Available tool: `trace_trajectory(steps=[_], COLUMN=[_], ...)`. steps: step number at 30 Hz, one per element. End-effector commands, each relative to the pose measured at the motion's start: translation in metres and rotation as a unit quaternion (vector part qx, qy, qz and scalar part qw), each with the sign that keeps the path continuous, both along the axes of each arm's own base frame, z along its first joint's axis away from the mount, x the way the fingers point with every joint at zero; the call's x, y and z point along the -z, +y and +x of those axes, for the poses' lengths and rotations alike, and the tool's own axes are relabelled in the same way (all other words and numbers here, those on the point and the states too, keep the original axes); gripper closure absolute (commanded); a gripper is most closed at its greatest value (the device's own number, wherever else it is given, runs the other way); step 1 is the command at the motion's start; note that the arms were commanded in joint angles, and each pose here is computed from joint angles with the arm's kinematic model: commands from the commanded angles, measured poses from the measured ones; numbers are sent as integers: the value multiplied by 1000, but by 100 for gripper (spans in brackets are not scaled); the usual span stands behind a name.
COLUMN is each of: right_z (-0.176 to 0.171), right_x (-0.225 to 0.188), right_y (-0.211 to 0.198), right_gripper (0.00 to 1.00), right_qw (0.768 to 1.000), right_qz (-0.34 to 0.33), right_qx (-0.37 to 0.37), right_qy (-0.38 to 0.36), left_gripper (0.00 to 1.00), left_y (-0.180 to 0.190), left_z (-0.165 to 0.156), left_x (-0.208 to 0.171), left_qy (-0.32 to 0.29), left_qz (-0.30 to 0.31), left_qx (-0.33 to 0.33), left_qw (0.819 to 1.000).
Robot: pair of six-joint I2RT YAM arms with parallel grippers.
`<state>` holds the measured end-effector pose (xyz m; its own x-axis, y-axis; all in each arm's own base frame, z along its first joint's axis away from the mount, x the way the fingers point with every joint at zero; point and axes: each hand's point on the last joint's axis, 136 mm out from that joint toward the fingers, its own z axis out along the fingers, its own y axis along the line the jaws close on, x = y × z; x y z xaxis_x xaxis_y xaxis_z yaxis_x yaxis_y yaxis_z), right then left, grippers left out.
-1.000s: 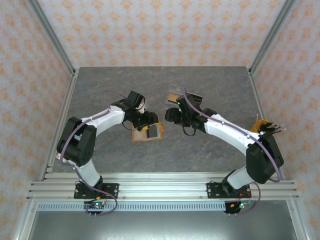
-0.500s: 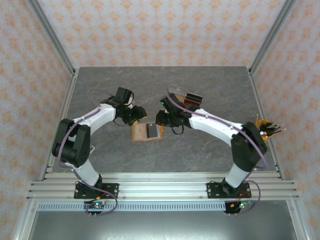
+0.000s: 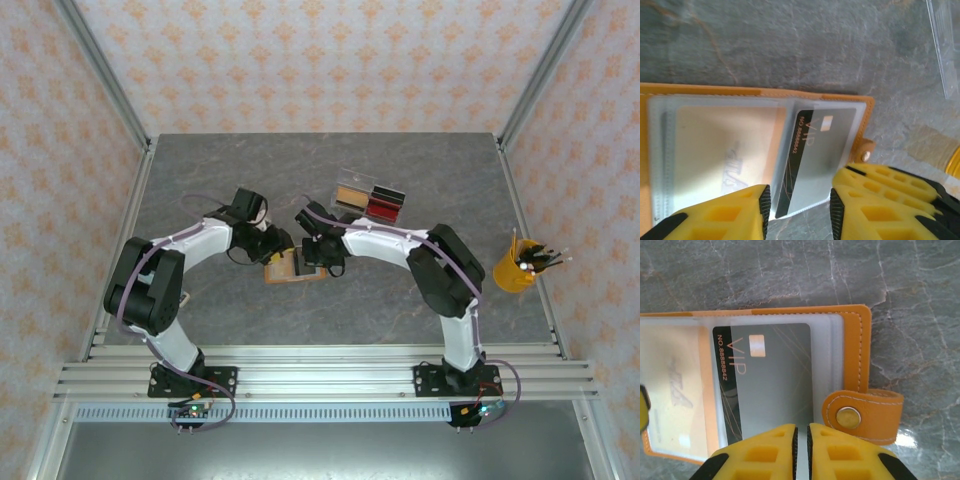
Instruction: Take the credit cards out of the card holder
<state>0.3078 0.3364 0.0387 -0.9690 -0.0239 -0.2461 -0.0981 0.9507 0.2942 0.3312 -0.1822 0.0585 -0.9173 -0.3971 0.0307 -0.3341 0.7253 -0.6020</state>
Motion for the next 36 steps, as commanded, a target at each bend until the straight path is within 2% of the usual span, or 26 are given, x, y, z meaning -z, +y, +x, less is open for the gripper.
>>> trace_trajectory(steps=[1, 9, 15, 30, 36], right_z=[9, 8, 4, -1, -1], right_x=[5, 20, 30, 39, 41], right_y=[-6, -13, -18, -19, -20], right_gripper=[86, 86, 86, 86, 86], right_qw=[1000, 999, 999, 997, 996], right_qz=[-20, -26, -19, 19, 19], right_qx=[10, 19, 25, 43, 47], right_qy=[-1, 17, 36, 68, 71], left_gripper=[64, 75, 76, 77, 77], left_y=[-13, -17, -16, -25, -18], left_z=[0, -2, 0, 5, 4], left_x=[-2, 13, 21, 29, 30], left_qy=[-7, 9, 13, 9, 8], left_qz=[-14, 4, 12, -12, 9], left_qx=[30, 41, 43, 48, 45], left_qw=[999, 999, 999, 999, 999])
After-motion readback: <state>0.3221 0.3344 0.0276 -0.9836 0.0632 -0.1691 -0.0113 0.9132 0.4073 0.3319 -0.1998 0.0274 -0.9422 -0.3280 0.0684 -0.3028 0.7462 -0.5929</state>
